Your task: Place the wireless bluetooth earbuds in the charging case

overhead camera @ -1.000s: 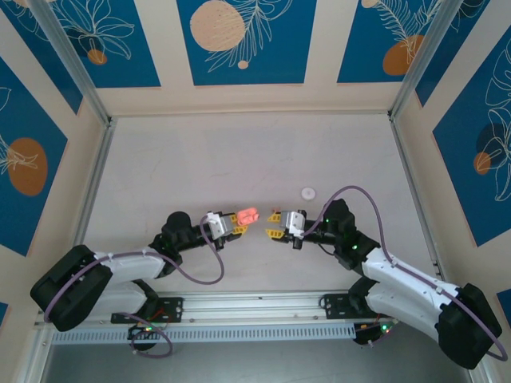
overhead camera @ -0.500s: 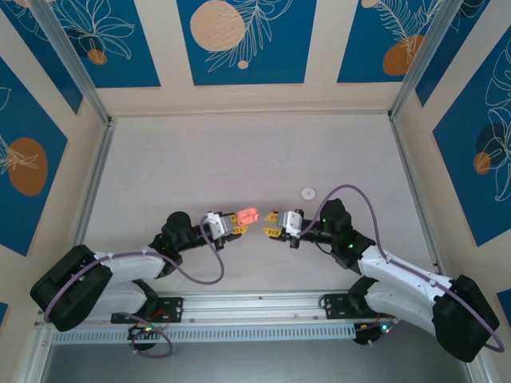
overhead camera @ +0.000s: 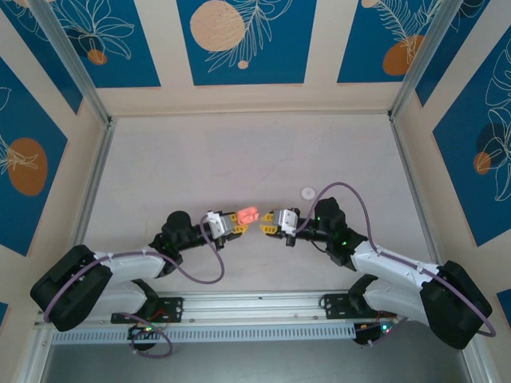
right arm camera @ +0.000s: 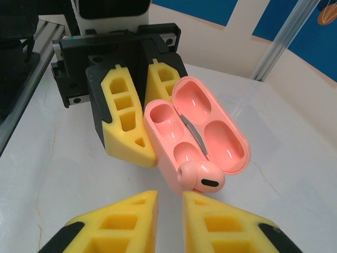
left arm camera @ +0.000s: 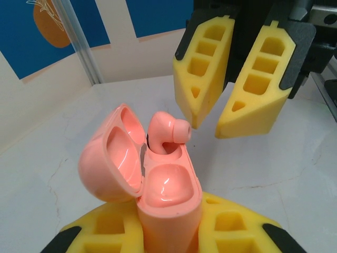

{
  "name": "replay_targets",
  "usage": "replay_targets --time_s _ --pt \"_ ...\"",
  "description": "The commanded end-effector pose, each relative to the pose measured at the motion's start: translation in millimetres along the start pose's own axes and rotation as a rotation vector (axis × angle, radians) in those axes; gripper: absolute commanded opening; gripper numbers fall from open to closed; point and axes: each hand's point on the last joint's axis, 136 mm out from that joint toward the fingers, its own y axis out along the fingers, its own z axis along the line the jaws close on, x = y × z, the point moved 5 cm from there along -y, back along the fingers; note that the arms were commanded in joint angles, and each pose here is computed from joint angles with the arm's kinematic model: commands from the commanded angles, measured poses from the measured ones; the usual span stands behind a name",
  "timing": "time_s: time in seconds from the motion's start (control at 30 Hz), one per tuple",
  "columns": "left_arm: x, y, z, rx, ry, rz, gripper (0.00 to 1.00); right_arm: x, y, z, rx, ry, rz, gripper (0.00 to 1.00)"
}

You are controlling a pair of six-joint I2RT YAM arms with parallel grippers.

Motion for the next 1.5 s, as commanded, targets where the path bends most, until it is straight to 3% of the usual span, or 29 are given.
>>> replay_targets --time_s 0.0,1.47 --pt "15 3 2 -0.001 0.041 -0.044 0.11 7 3 -2 -0.007 -0.019 -0.038 0.19" --pt "14 0 0 -0.003 0.046 -0.025 0.11 16 21 -8 0.036 -0.034 -0.064 0.15"
